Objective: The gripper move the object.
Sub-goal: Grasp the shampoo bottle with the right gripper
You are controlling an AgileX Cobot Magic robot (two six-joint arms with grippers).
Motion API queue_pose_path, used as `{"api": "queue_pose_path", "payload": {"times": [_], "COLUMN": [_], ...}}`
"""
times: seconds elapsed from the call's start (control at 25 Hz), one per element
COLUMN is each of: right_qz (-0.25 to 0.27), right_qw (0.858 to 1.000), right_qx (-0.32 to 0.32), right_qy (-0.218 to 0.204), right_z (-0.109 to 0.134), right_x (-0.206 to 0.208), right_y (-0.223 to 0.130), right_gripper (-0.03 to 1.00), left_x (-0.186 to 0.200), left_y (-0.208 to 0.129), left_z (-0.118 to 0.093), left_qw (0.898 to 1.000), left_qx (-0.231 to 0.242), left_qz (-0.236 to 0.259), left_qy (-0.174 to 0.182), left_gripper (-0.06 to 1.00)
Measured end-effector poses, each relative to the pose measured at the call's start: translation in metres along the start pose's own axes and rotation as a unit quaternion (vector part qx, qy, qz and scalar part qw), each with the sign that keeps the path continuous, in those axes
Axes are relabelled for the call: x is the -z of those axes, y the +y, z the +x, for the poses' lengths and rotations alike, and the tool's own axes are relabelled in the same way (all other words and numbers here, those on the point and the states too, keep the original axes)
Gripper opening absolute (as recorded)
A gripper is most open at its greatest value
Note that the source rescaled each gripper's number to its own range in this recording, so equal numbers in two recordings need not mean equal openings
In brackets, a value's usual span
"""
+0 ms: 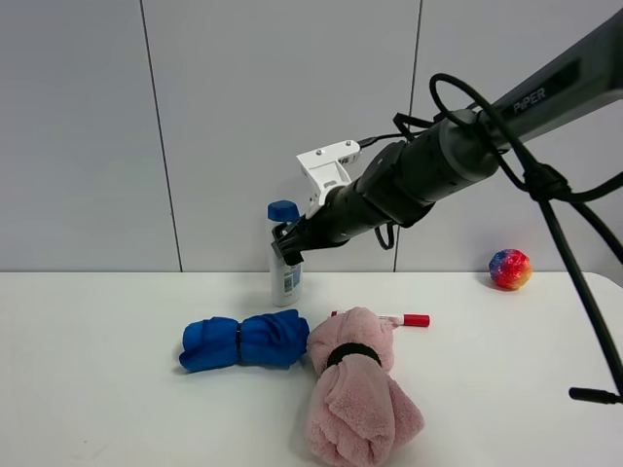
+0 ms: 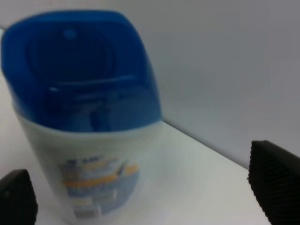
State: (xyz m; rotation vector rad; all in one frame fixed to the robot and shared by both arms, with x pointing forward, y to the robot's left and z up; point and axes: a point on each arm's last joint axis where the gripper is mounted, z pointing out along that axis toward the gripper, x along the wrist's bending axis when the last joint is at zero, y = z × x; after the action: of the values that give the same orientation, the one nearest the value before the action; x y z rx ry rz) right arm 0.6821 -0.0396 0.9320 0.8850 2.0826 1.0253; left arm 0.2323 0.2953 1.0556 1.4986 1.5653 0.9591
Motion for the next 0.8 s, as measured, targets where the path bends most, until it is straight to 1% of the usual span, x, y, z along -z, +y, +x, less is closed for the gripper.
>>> {"api": "queue_pose_path", "payload": {"times": [0.24, 0.44, 0.56, 0.8], "right_qz": [-0.009, -0.015, -0.012, -0.024], "right_qw": [1.000, 1.000, 1.000, 1.000], "right_qx": [0.005, 0.006, 0.009, 0.011], "right_qy": [0.007, -0.012, -0.010, -0.012], "right_z": [0.013, 0.013, 0.019, 0.026], "right_x": [-0.016, -0.025, -0.028, -0.041], "right_y": [0.001, -0.005, -0.008, -0.008], "right_gripper": [1.00, 1.00, 1.00, 0.99], "left_x": [0.000, 0.000, 0.000, 0.000], "left_y": [0.000, 0.000, 0.000, 0.000], "left_z": [0.000, 0.000, 0.000, 0.000], "left_qw": [1.000, 1.000, 1.000, 1.000], "left_qx": [0.000, 0.000, 0.000, 0.000], "left_qz": [0.000, 0.000, 0.000, 0.000], "left_qy": [0.000, 0.000, 0.000, 0.000], "left_gripper": [1.00, 1.00, 1.00, 1.00]}}
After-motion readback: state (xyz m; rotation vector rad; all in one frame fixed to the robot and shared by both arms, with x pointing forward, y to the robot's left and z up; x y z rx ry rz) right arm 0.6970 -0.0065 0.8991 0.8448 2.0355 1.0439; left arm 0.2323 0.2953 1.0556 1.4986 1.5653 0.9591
